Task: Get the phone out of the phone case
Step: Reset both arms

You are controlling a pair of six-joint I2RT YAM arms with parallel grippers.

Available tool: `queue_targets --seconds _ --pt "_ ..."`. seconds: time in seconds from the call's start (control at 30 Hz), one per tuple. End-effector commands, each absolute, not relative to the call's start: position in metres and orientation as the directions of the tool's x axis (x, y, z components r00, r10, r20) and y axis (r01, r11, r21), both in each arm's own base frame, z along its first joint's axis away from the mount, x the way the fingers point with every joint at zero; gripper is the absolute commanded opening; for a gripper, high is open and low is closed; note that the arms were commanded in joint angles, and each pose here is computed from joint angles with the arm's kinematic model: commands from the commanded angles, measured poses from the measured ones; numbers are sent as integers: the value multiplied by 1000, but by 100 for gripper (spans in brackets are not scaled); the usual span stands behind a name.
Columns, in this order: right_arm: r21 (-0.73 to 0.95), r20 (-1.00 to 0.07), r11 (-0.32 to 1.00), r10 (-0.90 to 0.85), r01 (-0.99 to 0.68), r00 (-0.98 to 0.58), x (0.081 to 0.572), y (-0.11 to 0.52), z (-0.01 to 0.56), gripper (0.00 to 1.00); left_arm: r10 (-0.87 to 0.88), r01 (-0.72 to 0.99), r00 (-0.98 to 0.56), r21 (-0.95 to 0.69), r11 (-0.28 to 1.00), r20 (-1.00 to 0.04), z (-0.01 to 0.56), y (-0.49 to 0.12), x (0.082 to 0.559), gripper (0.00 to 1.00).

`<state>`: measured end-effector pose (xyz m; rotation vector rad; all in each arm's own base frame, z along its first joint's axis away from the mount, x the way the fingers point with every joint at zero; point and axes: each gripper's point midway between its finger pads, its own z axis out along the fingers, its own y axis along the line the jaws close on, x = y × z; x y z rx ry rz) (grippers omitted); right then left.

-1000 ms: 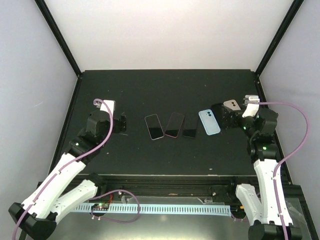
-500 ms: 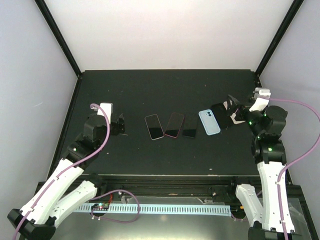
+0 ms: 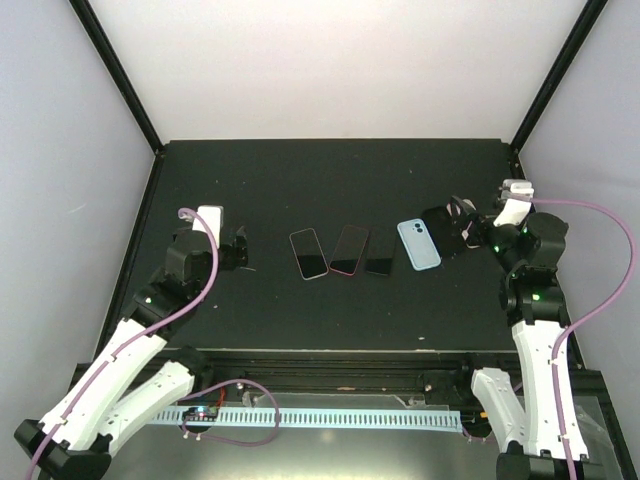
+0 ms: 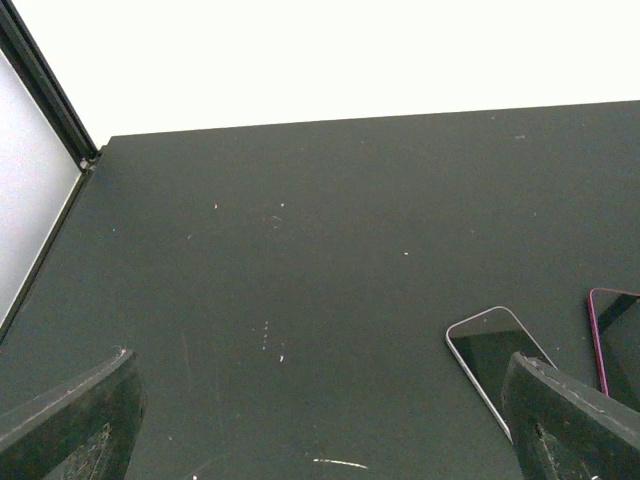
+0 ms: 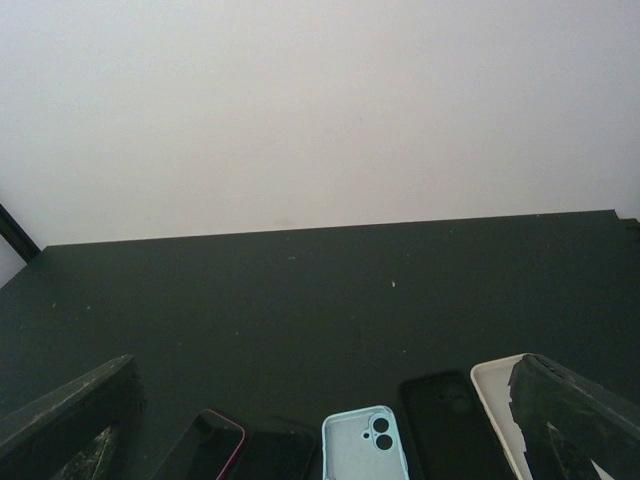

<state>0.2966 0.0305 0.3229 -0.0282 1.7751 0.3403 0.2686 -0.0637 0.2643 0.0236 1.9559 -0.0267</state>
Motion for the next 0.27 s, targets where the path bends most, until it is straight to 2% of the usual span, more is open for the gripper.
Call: queue_targets --seconds 0.0,0.23 --pt "186 -969 959 143 -215 -202 298 31 327 100 5 13 -350 1 1000 -937 272 -60 271 99" --pt "185 -969 959 141 -214 -204 298 31 326 100 11 17 -354 6 1000 -935 271 -60 270 99"
